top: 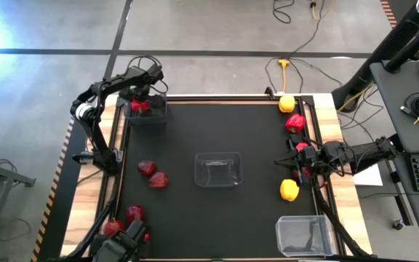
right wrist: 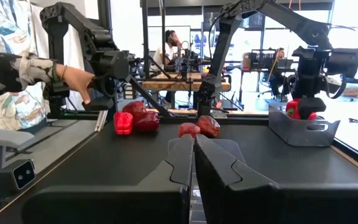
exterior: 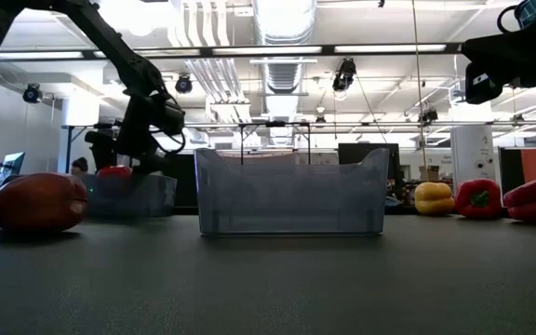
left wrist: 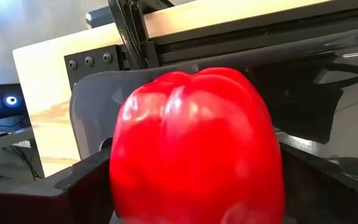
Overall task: Sort produce into baskets
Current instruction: Put the red bell pepper into the top black bin
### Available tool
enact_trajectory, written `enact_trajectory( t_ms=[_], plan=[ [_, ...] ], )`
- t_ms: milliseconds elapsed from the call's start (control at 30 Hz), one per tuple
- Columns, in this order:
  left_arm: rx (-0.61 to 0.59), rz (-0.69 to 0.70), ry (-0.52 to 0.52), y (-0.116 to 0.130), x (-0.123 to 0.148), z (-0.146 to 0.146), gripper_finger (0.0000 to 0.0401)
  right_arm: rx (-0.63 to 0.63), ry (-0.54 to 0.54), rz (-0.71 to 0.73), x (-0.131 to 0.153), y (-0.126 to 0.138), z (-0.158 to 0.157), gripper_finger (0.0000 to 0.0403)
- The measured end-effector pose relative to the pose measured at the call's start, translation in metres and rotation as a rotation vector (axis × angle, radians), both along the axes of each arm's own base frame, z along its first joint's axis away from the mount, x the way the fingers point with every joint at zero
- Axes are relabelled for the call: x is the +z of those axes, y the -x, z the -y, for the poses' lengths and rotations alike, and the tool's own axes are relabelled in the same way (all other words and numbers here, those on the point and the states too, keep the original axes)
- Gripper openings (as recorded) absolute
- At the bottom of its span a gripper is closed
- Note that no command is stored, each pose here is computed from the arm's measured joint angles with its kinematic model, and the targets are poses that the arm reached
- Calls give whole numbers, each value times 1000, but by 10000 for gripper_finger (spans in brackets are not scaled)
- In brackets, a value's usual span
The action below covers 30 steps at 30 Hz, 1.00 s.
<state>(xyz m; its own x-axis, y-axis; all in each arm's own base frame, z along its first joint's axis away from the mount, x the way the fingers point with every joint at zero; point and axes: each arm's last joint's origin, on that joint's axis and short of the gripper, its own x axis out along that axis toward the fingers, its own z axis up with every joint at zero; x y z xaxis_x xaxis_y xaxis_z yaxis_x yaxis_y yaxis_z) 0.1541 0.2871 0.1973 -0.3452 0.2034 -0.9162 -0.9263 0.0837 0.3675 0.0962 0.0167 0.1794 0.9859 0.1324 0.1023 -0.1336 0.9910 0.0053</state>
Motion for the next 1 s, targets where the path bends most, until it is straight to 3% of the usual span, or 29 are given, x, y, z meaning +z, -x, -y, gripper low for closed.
enact_trajectory(
  t_ms=[833,1000],
  plan=[
    [-3,-7,11,-1,8,-2,363,0,0,0,0,0,0,11],
    [-40,-91,136,-5,35,14,363,0,0,0,0,0,0,11]
  ],
)
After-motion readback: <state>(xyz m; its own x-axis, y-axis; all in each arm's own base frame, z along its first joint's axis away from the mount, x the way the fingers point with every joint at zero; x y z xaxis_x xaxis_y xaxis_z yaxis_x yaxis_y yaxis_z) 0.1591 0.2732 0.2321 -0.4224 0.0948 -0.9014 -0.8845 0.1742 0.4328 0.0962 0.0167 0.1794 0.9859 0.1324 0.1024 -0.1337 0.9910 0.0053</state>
